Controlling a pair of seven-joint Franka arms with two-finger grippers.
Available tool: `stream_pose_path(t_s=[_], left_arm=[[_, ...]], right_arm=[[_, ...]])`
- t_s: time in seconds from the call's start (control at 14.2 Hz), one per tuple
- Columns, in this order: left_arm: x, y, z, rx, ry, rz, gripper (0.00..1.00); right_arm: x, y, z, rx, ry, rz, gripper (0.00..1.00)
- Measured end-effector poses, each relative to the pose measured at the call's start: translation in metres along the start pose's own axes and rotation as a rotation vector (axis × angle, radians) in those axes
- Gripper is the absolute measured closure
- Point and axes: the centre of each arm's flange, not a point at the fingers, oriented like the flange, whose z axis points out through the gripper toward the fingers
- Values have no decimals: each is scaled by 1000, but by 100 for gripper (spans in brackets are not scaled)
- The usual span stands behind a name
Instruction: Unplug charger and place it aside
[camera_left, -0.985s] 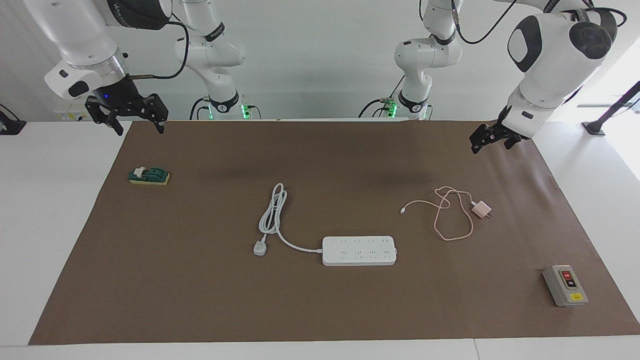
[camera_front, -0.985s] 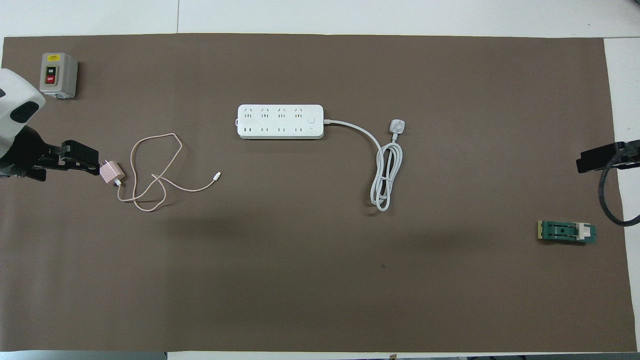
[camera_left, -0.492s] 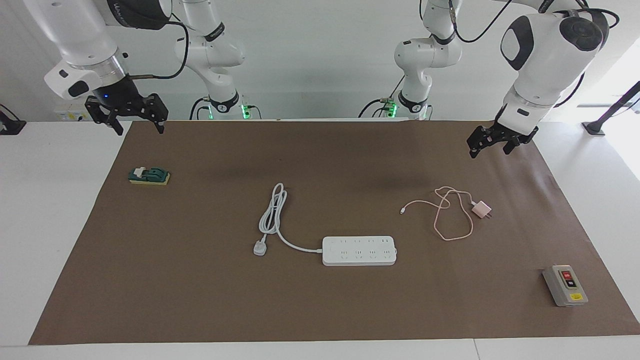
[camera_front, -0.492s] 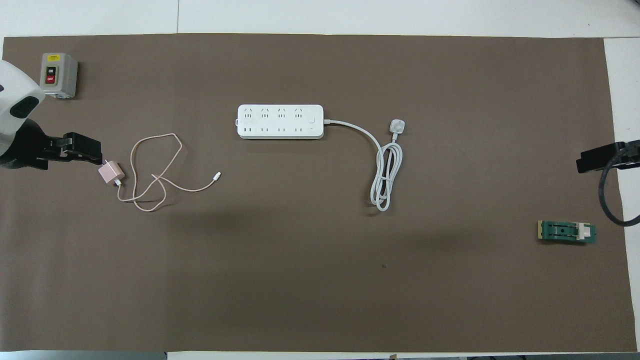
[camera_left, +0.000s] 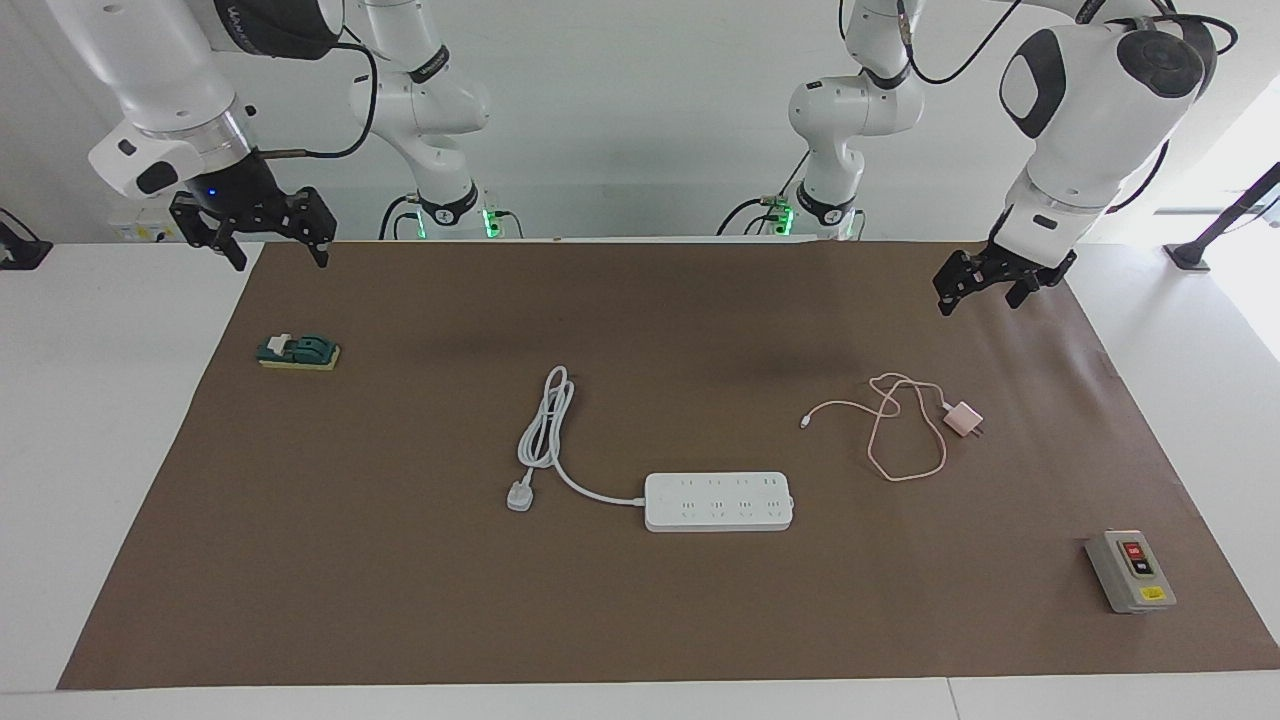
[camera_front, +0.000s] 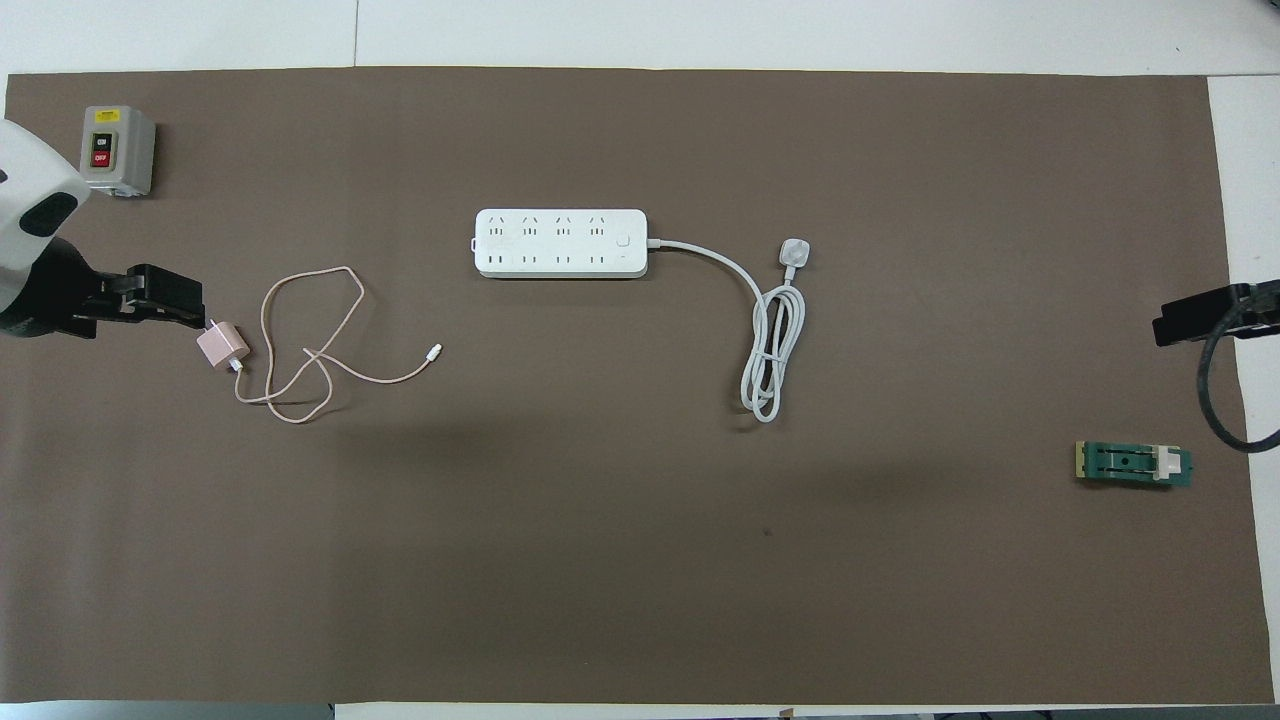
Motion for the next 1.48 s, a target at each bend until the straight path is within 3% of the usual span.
stream_pose_path(t_s=[1.48], left_arm=[[-3, 7, 3, -18, -24, 8, 0]], right_arm=[[0, 0, 0, 0, 0, 0, 0]])
